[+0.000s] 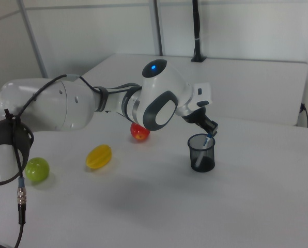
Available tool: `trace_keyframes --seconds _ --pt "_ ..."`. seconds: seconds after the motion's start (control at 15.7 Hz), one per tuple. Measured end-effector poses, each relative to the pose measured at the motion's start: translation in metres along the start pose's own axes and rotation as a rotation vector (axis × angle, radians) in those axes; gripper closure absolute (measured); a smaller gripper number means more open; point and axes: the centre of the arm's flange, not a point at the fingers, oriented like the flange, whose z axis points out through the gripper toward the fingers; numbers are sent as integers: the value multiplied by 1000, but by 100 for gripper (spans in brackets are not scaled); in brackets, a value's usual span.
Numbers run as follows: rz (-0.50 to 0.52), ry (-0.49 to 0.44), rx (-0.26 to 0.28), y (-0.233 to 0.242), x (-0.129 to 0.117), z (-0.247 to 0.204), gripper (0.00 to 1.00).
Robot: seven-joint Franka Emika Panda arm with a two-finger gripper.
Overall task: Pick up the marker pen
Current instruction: 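Lift the marker up out of the pen cup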
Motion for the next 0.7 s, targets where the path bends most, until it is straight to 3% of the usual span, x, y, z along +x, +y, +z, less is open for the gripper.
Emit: trace_keyframes --seconds 0.13,0.7 --pt "1 4 0 0 1 -1 83" --pt "49 84 -13 28 33 -44 83"
